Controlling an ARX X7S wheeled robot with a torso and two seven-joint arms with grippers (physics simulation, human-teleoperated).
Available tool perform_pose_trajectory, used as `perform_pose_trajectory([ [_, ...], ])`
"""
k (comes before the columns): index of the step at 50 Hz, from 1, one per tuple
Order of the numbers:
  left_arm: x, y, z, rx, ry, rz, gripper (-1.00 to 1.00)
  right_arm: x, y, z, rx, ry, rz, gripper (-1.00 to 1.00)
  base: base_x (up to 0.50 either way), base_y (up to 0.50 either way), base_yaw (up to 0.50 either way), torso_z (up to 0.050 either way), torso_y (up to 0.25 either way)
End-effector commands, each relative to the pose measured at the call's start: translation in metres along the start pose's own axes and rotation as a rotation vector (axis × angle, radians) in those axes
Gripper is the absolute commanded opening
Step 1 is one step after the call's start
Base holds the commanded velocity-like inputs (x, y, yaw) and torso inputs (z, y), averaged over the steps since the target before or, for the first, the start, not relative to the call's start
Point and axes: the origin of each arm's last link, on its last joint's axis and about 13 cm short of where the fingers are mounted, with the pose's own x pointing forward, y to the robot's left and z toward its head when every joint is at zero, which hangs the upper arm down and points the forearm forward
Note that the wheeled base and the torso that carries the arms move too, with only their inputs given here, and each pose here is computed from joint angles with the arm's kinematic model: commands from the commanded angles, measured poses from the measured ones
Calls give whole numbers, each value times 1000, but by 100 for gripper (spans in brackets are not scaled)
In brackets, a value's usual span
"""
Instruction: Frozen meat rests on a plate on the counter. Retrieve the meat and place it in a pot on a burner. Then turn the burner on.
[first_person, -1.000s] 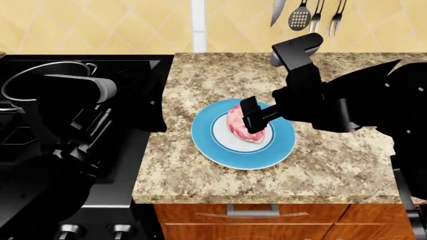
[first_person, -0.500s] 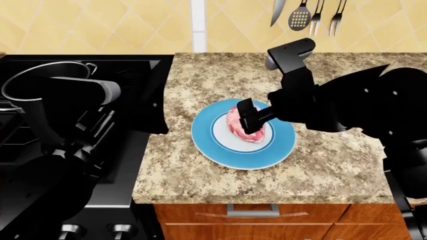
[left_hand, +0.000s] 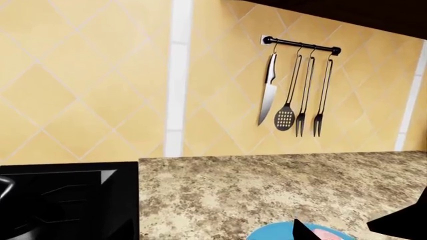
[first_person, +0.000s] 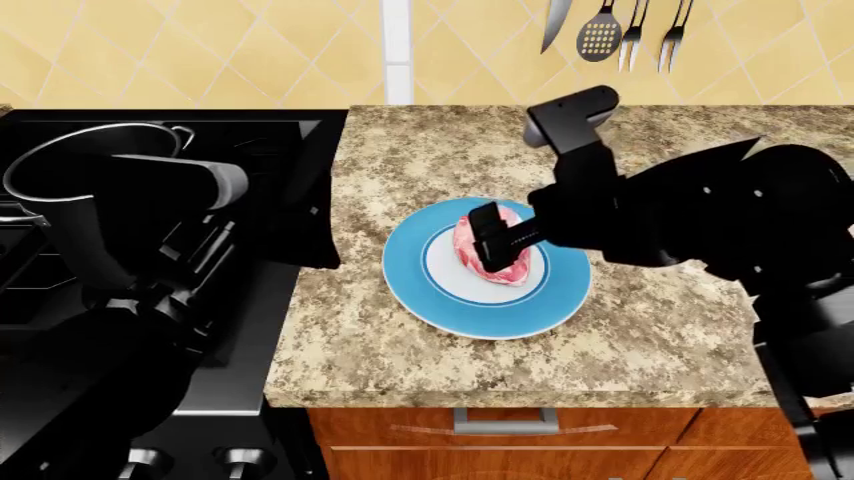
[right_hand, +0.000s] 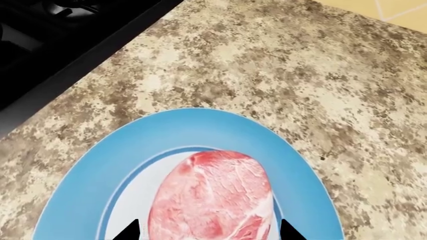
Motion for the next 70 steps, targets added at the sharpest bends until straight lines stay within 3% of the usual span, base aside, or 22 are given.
perform_pose_trajectory([
  [1,0,1,-3,-4,6,2,100,6,1,-3,2,15,14,100,0,0,0,0,0],
  [70,2,2,-6,-17,17,6,100,13,1,-14,12,56,26,100,0,0,0,0,0],
])
